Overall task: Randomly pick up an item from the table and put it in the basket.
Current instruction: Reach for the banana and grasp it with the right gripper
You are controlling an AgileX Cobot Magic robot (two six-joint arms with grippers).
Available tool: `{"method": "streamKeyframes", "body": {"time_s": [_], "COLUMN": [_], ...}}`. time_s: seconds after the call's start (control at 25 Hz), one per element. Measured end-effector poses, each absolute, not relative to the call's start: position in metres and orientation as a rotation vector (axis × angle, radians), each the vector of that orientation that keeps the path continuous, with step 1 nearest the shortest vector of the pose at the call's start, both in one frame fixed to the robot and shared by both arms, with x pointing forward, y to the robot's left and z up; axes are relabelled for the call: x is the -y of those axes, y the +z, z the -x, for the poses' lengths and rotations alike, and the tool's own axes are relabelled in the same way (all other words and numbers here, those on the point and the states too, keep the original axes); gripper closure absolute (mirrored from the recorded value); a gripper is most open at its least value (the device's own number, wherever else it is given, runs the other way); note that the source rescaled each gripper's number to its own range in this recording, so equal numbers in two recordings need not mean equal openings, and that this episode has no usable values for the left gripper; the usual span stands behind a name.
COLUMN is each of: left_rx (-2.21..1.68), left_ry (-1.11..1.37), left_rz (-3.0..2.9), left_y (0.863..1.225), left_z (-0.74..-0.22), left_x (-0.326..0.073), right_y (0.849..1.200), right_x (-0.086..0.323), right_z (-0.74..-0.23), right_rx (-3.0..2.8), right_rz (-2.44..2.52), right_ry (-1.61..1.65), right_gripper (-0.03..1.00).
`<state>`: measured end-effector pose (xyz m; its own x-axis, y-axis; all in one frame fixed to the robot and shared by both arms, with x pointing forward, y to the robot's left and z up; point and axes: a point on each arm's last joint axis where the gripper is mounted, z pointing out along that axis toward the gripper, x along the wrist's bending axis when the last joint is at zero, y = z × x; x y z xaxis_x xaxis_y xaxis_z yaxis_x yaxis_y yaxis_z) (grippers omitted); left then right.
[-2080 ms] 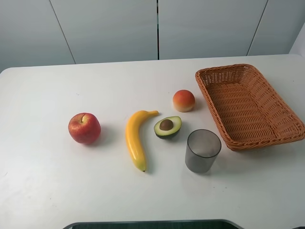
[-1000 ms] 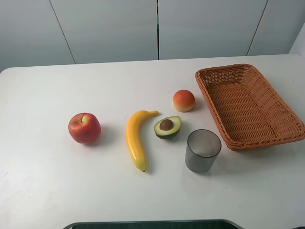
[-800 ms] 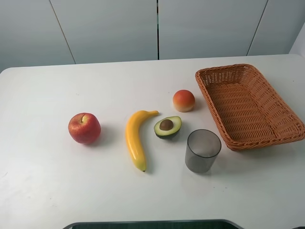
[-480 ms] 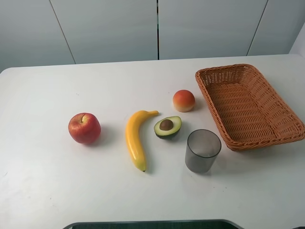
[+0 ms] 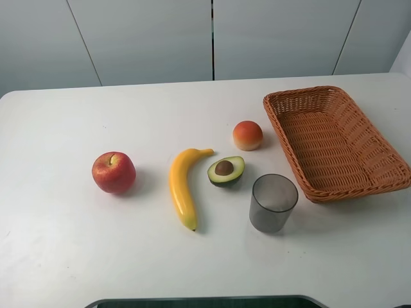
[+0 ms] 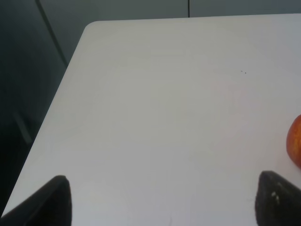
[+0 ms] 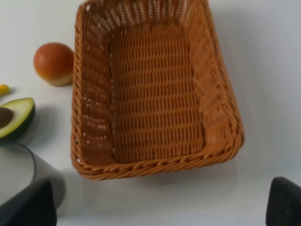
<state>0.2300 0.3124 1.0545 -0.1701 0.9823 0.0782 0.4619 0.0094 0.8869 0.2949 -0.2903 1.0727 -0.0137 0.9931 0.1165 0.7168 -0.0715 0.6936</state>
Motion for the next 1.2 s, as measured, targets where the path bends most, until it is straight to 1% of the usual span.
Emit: {"method": "streamKeyframes", "body": {"time_s": [0.2, 0.4, 0.56, 0.76, 0.96, 1.2], "left_rx": [-1.689, -1.689, -1.689, -1.689, -1.689, -1.689], "left_ry": [1.109, 1.109, 1.109, 1.109, 1.109, 1.109], "left_rz": [-1.492, -1.492, -1.492, -1.492, -1.492, -1.492], "left_y": [1.055, 1.055, 1.055, 1.055, 1.055, 1.055], "left_z": [-0.23, -0.23, -0.23, -0.23, -0.23, -0.23], "left_x": [-0.312, -0.312, -0.312, -0.312, -0.312, -0.312], "right_y": [1.094, 1.092, 1.086, 1.067, 1.041, 1.015], "right_x": [0.284, 0.249, 0.201, 0.131, 0.057, -0.018], "right_z": [-0.339, -0.375, -0.406, -0.441, -0.459, -0.467], "right_rx": [-1.903, -2.177, -2.359, -2.539, -2.688, -2.771], "right_rz": [-1.921, -1.855, -1.75, -1.687, -1.572, -1.503], "right_ry": [0.743, 0.6, 0.483, 0.363, 0.283, 0.311], "right_gripper": [0.03, 0.03, 0.03, 0.03, 0.03, 0.03]}}
